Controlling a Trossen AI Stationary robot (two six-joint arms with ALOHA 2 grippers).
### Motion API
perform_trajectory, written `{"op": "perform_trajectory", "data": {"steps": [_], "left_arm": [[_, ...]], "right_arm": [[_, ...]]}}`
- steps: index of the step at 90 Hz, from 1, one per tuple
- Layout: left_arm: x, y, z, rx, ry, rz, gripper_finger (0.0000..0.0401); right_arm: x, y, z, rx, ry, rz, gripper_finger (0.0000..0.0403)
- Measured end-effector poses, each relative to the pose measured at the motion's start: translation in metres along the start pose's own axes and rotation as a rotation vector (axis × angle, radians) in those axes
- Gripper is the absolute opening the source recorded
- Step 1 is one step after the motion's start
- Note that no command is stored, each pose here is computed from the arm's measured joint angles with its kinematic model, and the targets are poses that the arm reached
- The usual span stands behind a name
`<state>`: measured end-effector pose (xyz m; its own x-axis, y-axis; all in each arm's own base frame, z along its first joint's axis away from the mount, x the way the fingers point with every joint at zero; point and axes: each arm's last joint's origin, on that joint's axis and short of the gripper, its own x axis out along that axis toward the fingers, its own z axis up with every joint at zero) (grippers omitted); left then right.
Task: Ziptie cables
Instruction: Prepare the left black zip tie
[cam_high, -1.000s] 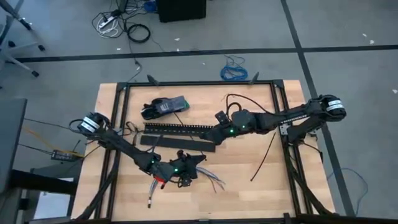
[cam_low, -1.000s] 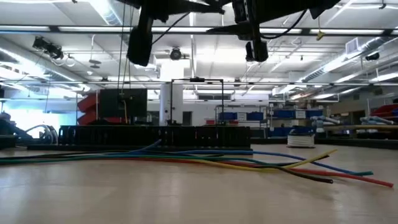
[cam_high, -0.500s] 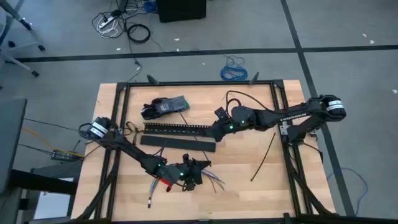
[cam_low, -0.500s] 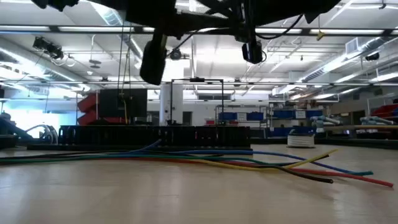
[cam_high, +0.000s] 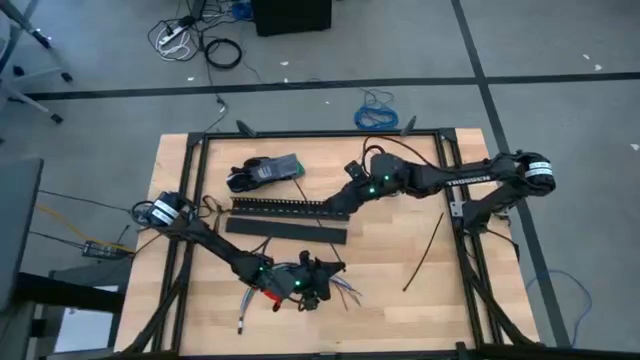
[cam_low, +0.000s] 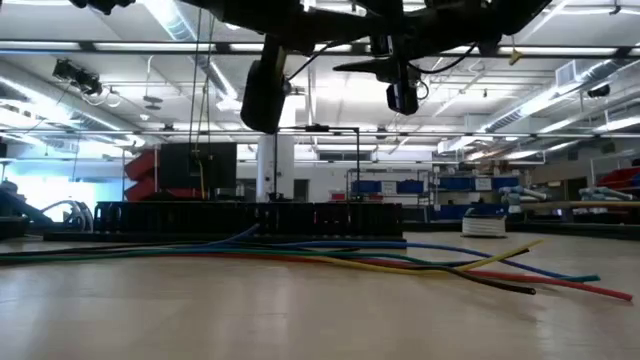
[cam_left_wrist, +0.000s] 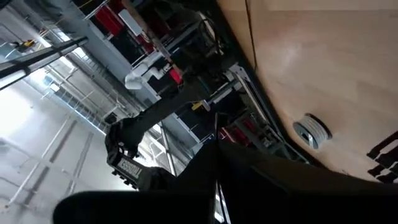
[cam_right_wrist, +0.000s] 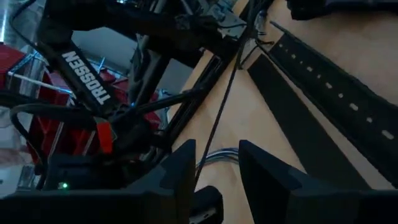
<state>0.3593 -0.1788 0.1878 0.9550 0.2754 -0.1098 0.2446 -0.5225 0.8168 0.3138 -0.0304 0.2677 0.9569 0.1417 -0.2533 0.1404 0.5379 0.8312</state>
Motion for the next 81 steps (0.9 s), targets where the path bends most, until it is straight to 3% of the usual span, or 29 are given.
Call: {"op": "perform_trajectory", "data": {"steps": [13,37,81], "left_arm": [[0.002,-0.001,-0.002,0.001,-0.01,0.004,0.0],[0.006,-0.002,-0.007,-0.011,0.028,-0.009,0.0],[0.006,-0.004,-0.005,-0.107,-0.016,-0.001,0.0]], "right_arm": [[0.011,-0.013,0.001,0.014,0.033,0.003,0.0118],[0.04,-0.037,0.01,0.029,0.032,0.197,0.0115],[0.039,-0.049,0.021,0.034,0.019,0.199,0.0114]]}}
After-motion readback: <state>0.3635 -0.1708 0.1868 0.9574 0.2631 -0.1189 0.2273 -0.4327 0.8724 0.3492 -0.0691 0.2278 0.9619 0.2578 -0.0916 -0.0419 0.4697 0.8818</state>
